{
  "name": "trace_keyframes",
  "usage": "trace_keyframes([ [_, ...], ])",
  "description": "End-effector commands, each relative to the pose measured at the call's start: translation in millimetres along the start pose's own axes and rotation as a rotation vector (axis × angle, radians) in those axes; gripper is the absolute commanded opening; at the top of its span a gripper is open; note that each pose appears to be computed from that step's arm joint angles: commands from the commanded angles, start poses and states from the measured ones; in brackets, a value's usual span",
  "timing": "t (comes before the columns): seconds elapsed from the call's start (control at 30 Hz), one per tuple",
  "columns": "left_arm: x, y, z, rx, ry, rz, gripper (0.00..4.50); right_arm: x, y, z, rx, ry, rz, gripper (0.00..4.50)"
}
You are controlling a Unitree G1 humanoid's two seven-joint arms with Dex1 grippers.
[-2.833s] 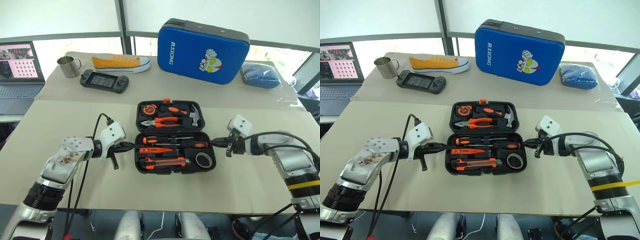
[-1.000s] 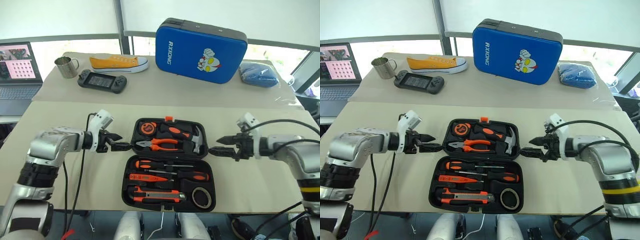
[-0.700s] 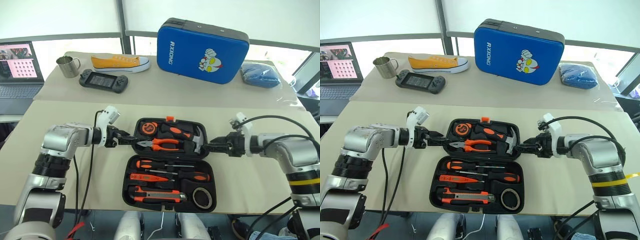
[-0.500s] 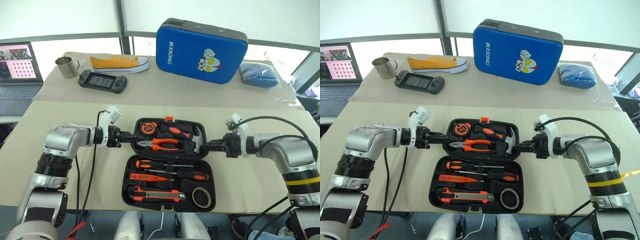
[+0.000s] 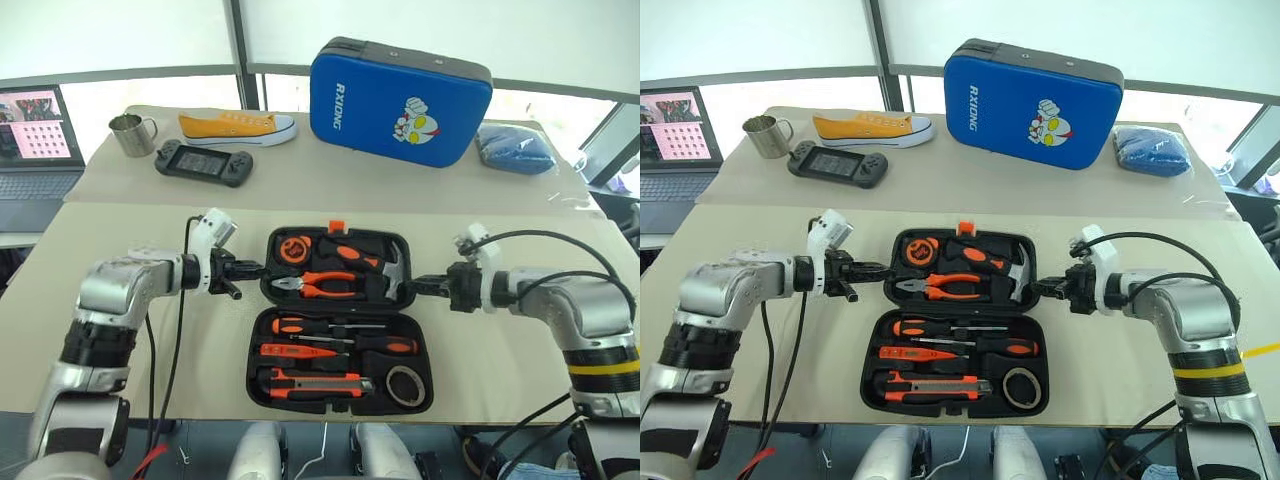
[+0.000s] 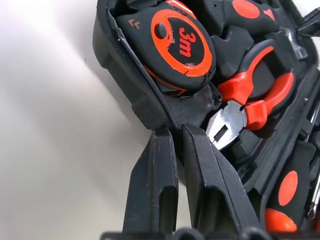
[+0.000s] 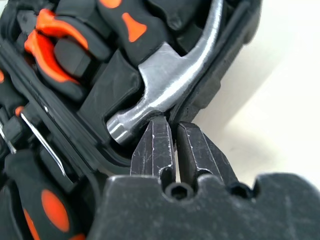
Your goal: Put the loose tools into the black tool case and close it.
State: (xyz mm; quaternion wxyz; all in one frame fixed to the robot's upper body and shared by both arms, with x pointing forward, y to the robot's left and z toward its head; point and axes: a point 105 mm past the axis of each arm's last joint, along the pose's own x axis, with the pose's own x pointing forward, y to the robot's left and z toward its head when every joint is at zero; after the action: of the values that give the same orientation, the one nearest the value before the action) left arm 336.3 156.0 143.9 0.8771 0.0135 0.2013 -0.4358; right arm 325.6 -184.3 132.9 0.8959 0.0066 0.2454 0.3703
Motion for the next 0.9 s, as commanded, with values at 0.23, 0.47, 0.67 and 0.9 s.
trace_keyframes([
  [0.23, 0.7, -30.8, 46.3, 0.381, -0.295, 0.085, 0.01, -17.5, 25.7, 34.3, -0.354, -0.214, -0.069, 0.0],
  [0.47, 1.3, -20.6, 17.3, 0.537, -0.301, 0.277, 0.01, -14.4, 20.3, 4.7, -0.57, -0.22, -0.206, 0.0],
  [0.67, -14.6, -18.8, -0.7, 0.656, -0.318, 0.396, 0.01, -26.0, 17.0, -7.0, -0.751, -0.272, -0.304, 0.0],
  [0.9, -35.9, -21.9, -15.0, 0.607, -0.317, 0.487, 1.0, -37.0, 26.0, -28.5, -0.92, -0.271, -0.312, 0.0],
])
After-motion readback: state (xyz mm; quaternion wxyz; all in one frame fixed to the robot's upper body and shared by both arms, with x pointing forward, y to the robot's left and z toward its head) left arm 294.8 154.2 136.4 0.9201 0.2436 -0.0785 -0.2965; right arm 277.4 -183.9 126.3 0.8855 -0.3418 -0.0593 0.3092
